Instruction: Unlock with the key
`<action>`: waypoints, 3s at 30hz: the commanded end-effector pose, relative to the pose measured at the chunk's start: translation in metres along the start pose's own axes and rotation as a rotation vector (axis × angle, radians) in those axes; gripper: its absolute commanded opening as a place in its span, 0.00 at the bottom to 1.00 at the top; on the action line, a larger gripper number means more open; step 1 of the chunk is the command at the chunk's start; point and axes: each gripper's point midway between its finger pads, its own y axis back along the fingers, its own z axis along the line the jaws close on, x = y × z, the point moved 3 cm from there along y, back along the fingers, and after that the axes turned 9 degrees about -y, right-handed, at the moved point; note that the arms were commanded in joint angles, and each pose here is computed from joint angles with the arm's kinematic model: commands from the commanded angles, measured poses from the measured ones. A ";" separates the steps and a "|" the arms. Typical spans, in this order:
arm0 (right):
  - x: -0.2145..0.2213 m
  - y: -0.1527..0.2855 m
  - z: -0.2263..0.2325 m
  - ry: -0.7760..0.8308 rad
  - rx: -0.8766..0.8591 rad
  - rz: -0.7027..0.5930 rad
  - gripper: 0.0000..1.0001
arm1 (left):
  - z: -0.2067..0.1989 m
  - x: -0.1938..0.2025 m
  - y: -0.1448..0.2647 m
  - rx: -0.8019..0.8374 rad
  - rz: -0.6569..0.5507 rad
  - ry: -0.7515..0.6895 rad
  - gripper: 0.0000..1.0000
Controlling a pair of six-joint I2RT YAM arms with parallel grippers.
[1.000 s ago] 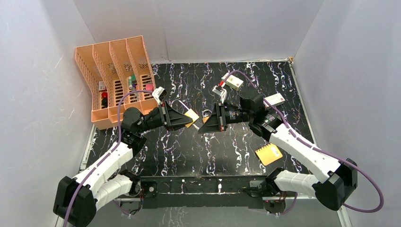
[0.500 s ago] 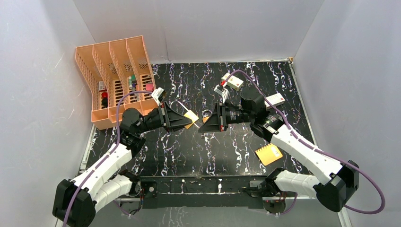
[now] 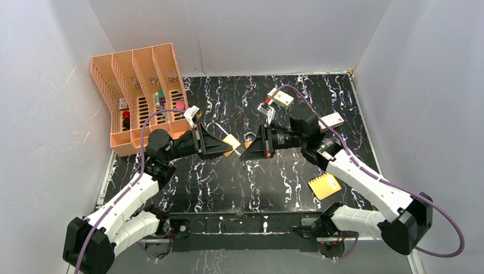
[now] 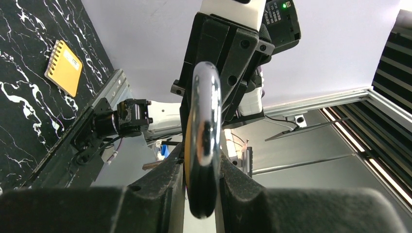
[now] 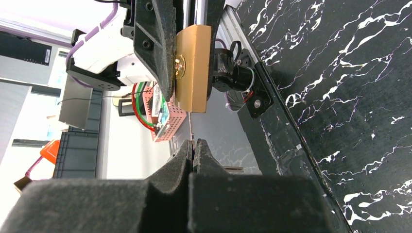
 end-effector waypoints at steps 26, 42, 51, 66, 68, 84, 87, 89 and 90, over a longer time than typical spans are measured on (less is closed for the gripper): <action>-0.032 -0.001 0.024 0.105 -0.026 -0.136 0.00 | -0.042 0.030 -0.020 0.077 0.172 -0.202 0.07; -0.038 0.005 0.034 0.142 -0.074 -0.219 0.00 | -0.054 0.001 -0.015 0.060 -0.121 -0.283 0.64; -0.039 0.005 0.039 0.153 -0.103 -0.228 0.00 | -0.042 -0.012 -0.009 -0.047 -0.228 -0.337 0.73; -0.042 0.003 0.042 0.148 -0.132 -0.238 0.00 | -0.031 -0.033 -0.024 -0.064 -0.340 -0.334 0.48; -0.042 0.003 0.043 0.148 -0.133 -0.236 0.00 | -0.030 -0.032 -0.027 -0.059 -0.340 -0.334 0.41; -0.032 0.017 0.051 0.215 -0.126 -0.239 0.48 | -0.032 -0.028 -0.024 -0.032 -0.365 -0.303 0.00; -0.025 0.019 0.048 0.208 -0.116 -0.217 0.53 | -0.034 -0.028 -0.022 -0.022 -0.373 -0.296 0.00; -0.021 0.020 0.044 0.201 -0.111 -0.213 0.52 | -0.038 -0.028 -0.022 -0.001 -0.374 -0.294 0.00; -0.019 0.021 0.042 0.195 -0.108 -0.212 0.51 | -0.040 -0.028 -0.022 0.009 -0.374 -0.289 0.00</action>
